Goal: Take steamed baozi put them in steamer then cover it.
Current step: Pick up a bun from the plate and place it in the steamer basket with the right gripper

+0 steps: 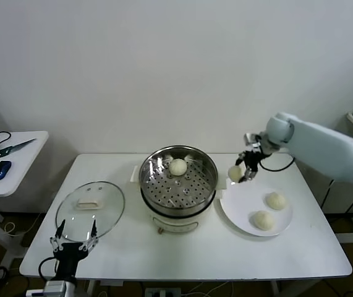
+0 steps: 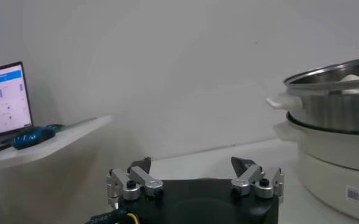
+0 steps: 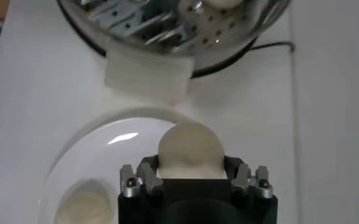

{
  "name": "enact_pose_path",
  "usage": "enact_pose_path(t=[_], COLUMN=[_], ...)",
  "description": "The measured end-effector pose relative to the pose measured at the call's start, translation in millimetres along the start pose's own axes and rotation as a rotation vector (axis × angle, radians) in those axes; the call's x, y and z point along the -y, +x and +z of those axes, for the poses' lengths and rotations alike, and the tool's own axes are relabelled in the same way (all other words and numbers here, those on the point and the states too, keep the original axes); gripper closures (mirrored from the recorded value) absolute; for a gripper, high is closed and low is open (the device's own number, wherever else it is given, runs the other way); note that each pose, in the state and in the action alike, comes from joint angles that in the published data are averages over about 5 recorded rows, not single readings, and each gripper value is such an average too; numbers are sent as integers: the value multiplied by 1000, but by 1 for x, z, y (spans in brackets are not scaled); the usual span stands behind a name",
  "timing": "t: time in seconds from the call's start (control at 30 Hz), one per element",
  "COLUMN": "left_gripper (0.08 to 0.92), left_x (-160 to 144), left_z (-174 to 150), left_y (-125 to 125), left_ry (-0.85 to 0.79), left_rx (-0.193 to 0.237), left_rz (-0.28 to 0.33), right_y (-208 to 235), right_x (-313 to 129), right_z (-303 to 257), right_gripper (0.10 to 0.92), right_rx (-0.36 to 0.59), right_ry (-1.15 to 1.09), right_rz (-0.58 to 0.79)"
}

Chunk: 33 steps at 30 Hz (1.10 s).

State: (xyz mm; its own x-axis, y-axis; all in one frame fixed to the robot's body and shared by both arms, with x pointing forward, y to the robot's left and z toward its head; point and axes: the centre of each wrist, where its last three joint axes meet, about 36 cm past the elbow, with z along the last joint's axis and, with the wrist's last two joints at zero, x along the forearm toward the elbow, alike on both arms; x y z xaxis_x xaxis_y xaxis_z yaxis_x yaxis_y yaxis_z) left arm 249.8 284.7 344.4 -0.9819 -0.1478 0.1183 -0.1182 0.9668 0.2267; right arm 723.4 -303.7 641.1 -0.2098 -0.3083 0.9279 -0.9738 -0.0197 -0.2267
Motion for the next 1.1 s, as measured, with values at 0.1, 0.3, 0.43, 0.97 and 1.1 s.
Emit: enact_pose_path(t=[0.1, 0.3, 0.43, 0.97, 1.1], left_gripper=[177, 177, 177, 177, 177], left_x=[2, 6, 7, 5, 4], left_z=[-1, -5, -5, -5, -4], left_y=[0, 0, 2, 5, 5], left_ry=[3, 5, 6, 0, -1], left_rx=[2, 11, 12, 15, 14], left_rz=[5, 15, 21, 28, 28], right_y=[23, 37, 30, -67, -91], right_x=[10, 22, 25, -3, -14], right_z=[-26, -83, -124, -246, -256], right_gripper=[329, 335, 331, 327, 327], right_rx=[33, 79, 90, 32, 18], right_ry=[7, 33, 61, 171, 185], right_rz=[22, 25, 11, -90, -114])
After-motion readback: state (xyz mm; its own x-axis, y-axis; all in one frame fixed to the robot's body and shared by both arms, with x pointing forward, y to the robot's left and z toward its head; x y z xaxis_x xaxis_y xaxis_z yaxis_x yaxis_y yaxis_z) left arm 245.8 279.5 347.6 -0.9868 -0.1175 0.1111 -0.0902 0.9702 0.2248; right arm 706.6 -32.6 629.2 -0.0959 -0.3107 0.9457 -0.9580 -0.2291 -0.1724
